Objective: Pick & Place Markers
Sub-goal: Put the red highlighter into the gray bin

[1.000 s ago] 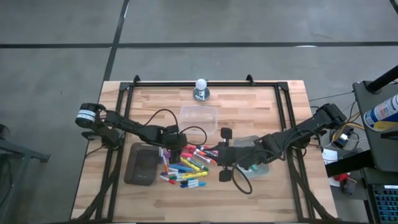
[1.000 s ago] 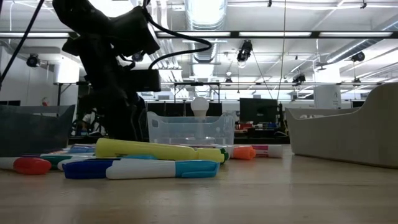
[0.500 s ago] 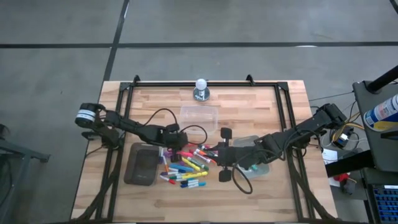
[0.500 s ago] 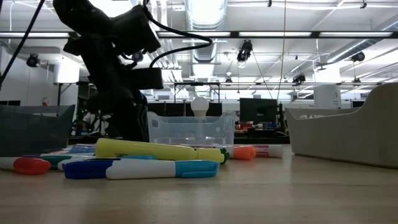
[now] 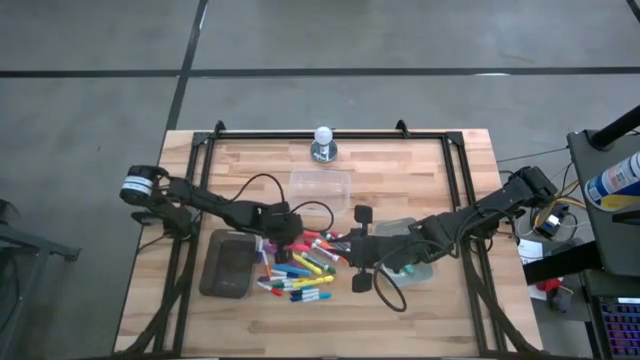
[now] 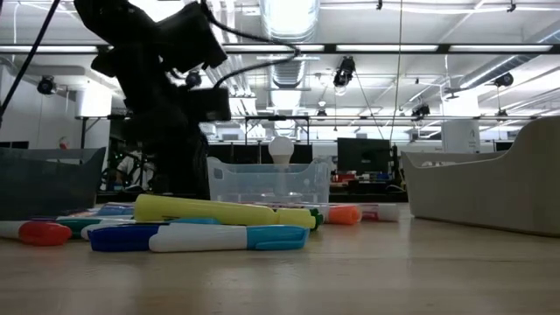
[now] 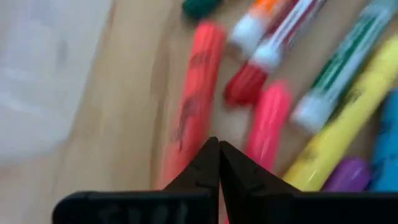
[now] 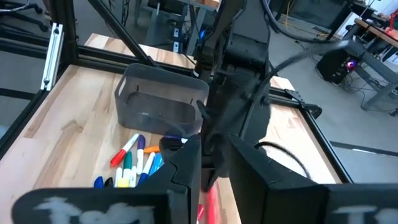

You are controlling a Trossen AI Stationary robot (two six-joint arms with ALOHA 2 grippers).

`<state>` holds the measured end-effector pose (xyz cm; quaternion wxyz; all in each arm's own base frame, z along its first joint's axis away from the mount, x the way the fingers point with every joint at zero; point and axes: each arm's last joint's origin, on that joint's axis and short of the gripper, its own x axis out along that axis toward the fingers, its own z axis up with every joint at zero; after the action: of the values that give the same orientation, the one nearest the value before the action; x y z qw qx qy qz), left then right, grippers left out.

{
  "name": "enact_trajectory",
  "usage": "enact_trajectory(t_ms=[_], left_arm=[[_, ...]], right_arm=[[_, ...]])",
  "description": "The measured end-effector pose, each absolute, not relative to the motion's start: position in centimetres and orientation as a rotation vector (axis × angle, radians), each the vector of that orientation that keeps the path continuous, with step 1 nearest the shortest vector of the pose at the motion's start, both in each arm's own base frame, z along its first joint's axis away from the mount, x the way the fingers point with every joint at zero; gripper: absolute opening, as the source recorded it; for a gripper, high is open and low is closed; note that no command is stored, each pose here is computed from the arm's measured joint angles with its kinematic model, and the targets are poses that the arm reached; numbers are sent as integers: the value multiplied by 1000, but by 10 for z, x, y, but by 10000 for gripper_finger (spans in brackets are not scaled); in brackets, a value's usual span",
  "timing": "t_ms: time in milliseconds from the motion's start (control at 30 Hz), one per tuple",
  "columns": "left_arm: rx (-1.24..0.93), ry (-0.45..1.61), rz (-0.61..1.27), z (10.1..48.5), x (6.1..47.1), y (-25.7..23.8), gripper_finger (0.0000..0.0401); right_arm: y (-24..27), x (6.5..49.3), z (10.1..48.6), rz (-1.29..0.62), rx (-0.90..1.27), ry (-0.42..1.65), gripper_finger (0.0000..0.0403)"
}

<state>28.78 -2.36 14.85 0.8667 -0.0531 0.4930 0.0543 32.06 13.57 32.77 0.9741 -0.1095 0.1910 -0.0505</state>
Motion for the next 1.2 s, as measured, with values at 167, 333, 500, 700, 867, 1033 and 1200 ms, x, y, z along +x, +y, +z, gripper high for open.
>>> enact_trajectory(t_ms=[167, 333, 500, 700, 867, 1033, 1200], left_arm=[[-116, 1023, 124, 148, 288, -23, 37], [-107, 1035, 121, 145, 286, -23, 78], [-97, 1038, 98, 148, 286, -28, 99], [13, 999, 74, 157, 292, -34, 114], [46, 999, 80, 157, 291, -34, 126], [144, 1016, 140, 152, 287, -30, 129], [170, 1025, 183, 151, 287, -24, 129]], right_arm=[[135, 321, 328, -103, -221, 385, 68], [134, 321, 328, -106, -220, 385, 68], [135, 322, 327, -106, -217, 388, 68], [135, 322, 327, -107, -217, 388, 68], [135, 322, 327, -107, -217, 388, 68], [135, 322, 327, -107, -217, 388, 68], [135, 322, 327, -107, -213, 387, 68]])
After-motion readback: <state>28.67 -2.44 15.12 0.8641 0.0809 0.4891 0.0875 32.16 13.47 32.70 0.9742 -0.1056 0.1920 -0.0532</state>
